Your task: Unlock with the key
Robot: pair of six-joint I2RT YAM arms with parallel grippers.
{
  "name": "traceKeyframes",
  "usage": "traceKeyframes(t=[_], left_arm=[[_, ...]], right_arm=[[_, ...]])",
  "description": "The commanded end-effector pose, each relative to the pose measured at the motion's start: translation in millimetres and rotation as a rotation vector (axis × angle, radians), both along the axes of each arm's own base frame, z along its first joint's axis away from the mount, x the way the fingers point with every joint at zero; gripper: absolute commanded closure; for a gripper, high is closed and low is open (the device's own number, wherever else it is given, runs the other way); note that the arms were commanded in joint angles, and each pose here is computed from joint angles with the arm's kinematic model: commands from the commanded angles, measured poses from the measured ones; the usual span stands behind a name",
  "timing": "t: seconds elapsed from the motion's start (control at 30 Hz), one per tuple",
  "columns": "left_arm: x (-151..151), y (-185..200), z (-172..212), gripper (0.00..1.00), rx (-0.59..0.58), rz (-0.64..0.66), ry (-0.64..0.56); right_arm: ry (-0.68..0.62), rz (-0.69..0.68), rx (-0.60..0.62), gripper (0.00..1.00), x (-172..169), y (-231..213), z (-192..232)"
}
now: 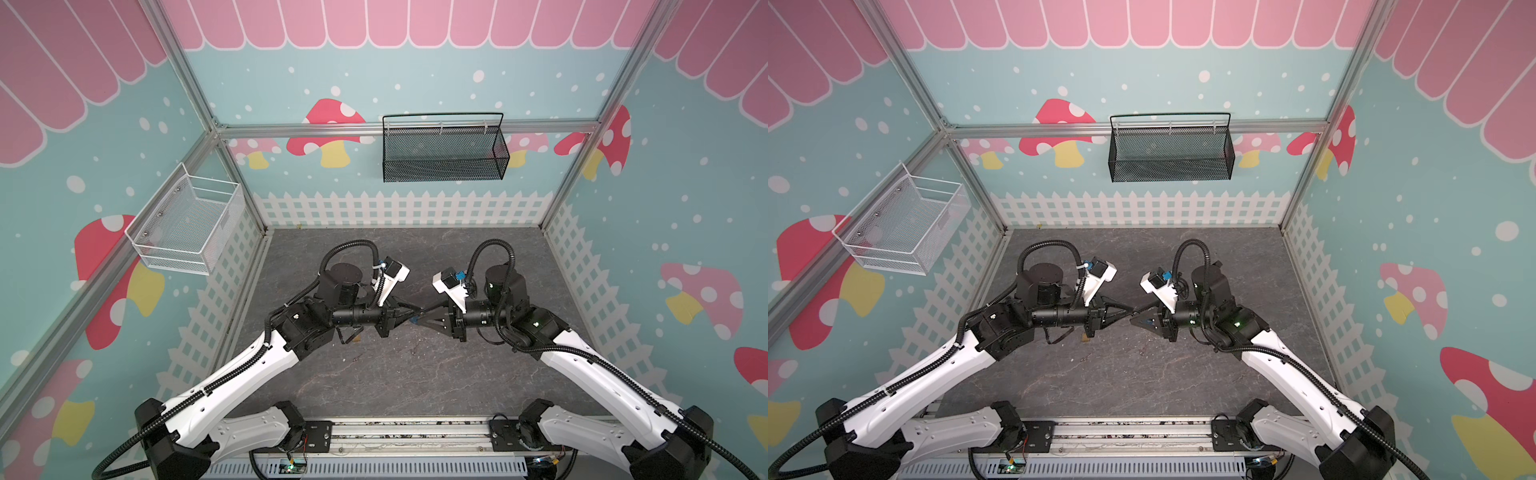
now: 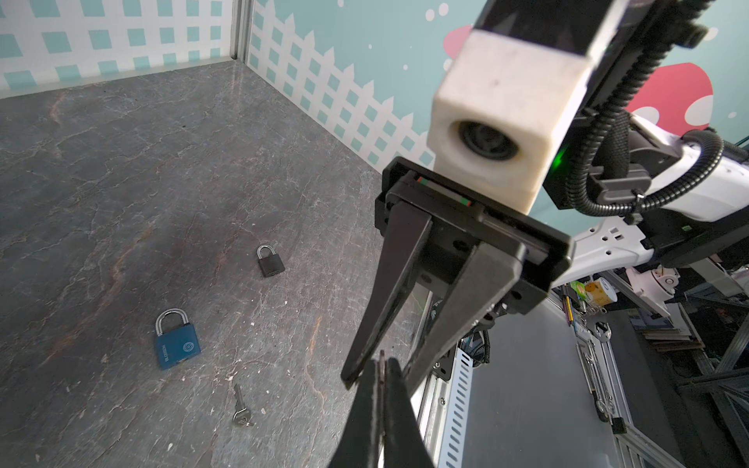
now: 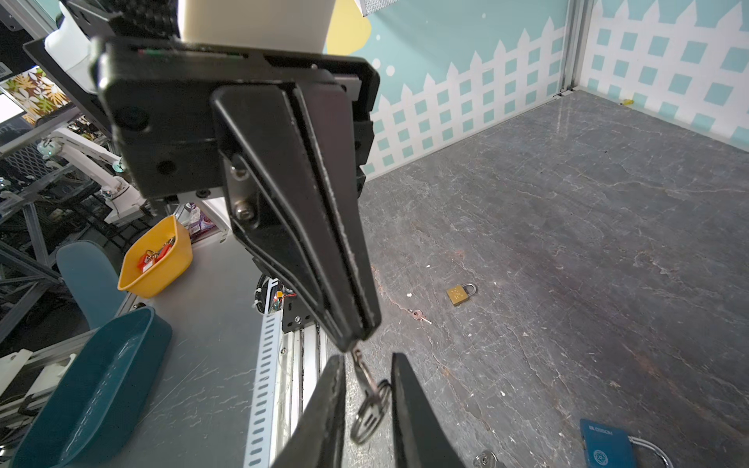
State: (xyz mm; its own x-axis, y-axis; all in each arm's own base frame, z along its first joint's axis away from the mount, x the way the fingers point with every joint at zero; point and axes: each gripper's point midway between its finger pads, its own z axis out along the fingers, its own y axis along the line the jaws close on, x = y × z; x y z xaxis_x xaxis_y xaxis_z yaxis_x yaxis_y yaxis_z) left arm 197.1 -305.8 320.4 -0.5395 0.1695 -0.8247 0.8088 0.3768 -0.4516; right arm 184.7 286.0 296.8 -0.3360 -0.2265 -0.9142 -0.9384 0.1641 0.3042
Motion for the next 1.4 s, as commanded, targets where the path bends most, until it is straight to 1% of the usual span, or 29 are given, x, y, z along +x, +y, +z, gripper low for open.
traceKeyframes(t=[0.0, 0.1, 0.23, 0.27, 0.37, 0.43, 0.57, 0.67, 0.73, 0.8, 0.93, 1.03, 1.1, 1.23, 1.37], left_arm=[[-1, -1, 7, 1.00, 0.002, -0.022, -0.017], [-1, -2, 6, 1.00, 0.004, -0.026, -0.014], [0, -2, 4, 1.00, 0.013, -0.030, -0.011], [0, -2, 4, 1.00, 0.016, -0.030, -0.011], [0, -3, 4, 1.00, 0.017, -0.032, -0.014], [1, -3, 3, 1.00, 0.024, -0.034, -0.013], [4, -2, 3, 1.00, 0.030, -0.023, -0.009], [11, 2, 7, 0.99, 0.025, 0.014, -0.006], [17, 6, 12, 0.83, 0.013, 0.046, -0.004], [22, 10, 17, 0.73, -0.006, 0.077, -0.002], [37, 18, 16, 0.61, -0.036, 0.186, 0.018], [52, 21, 10, 0.57, -0.102, 0.286, 0.060], [66, 23, 1, 0.55, -0.118, 0.371, 0.104], [85, 19, -31, 0.54, -0.073, 0.491, 0.200], [88, -5, -57, 0.52, 0.020, 0.535, 0.206]], right_arm=[[-0.048, 0.017, 0.012, 0.81, 0, 0, 10], [-0.049, 0.028, 0.012, 0.82, -2, 1, 10], [-0.057, 0.034, 0.015, 0.94, -3, 1, 11], [-0.059, 0.032, 0.015, 0.95, -3, 0, 11], [-0.056, 0.035, 0.013, 0.97, -3, 1, 9], [-0.055, 0.038, 0.015, 1.00, -4, 1, 10], [-0.050, 0.039, 0.018, 1.00, -5, 0, 10], [-0.041, 0.027, 0.019, 1.00, -5, -3, 8], [-0.029, 0.001, 0.015, 1.00, -4, -7, 6], [-0.014, -0.046, 0.006, 1.00, 1, -13, 0], [0.043, -0.138, -0.010, 1.00, 12, -28, -16], [0.100, -0.220, -0.021, 1.00, 22, -42, -31], [0.144, -0.279, -0.027, 1.00, 31, -51, -42], [0.263, -0.414, -0.032, 1.00, 53, -75, -66], [0.368, -0.552, -0.024, 1.00, 72, -105, -91]])
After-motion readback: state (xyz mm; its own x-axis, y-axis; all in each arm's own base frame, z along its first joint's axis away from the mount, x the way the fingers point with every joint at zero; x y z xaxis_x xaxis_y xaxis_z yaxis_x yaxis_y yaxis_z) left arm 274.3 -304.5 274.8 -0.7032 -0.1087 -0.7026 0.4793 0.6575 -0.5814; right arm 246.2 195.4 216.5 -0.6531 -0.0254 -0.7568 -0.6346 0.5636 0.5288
